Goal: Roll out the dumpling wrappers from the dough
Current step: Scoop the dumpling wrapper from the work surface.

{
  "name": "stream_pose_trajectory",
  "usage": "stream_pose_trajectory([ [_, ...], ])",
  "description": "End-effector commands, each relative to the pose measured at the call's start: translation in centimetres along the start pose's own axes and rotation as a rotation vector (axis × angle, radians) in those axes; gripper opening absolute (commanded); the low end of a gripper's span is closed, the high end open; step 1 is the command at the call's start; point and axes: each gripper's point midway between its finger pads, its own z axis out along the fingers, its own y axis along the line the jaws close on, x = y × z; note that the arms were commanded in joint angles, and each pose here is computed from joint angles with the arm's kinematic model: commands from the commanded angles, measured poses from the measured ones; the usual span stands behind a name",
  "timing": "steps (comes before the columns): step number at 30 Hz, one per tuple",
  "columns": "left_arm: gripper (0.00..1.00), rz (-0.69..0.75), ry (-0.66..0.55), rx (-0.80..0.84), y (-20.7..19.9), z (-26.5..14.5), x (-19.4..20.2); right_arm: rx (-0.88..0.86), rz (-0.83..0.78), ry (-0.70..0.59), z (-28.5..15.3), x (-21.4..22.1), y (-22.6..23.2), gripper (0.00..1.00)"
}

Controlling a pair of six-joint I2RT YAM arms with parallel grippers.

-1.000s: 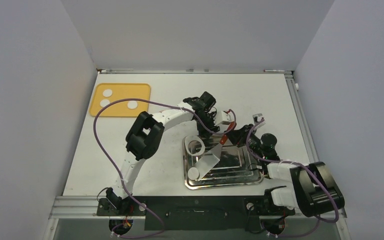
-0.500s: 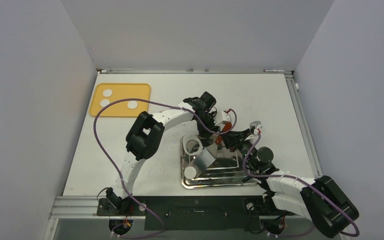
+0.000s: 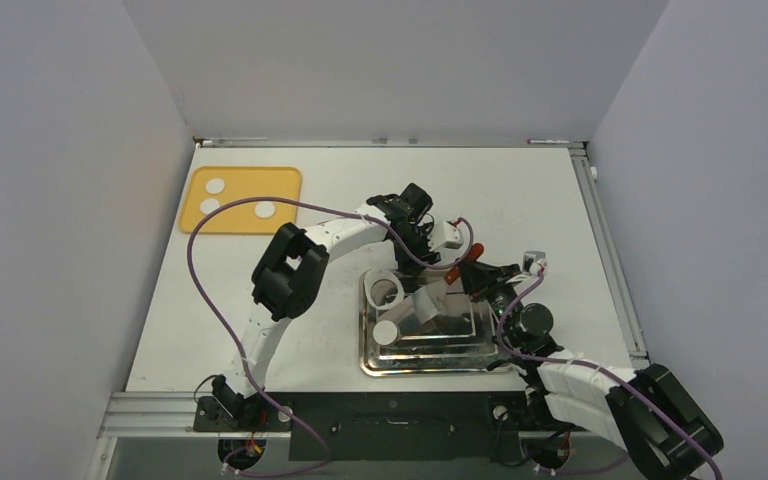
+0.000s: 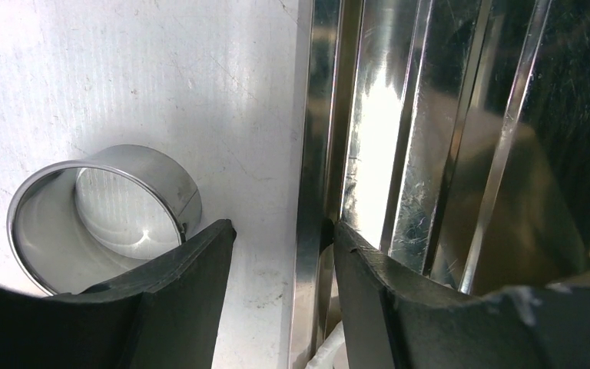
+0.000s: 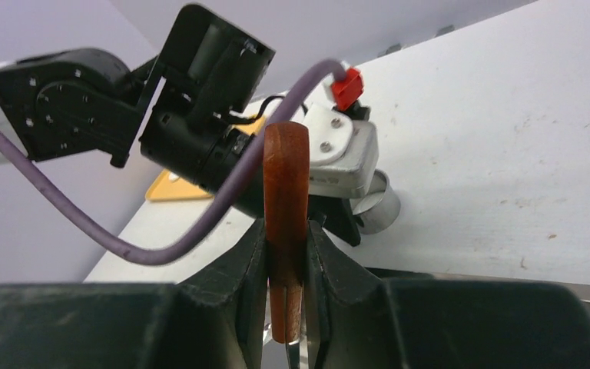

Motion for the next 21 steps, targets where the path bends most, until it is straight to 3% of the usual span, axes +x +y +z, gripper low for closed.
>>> stream_pose_trajectory([
  [1, 0.48, 0.010, -0.037, -0.025, 0.9, -1.2, -1.4, 0.057, 0.053, -0.026, -1.1, -0.7, -1.6, 0.08],
  [8, 0.48, 0.003, -0.058, -0.006, 0.5, -2.1, -2.2, 0.039, 0.146, 0.006, -1.6, 0.1, -1.8, 0.08],
  [21, 0.48, -0.009, -0.097, 0.018, 0.2, -4.6, -3.5, -0.017, 0.093, -0.015, -1.4, 0.8, 0.5, 0.08],
])
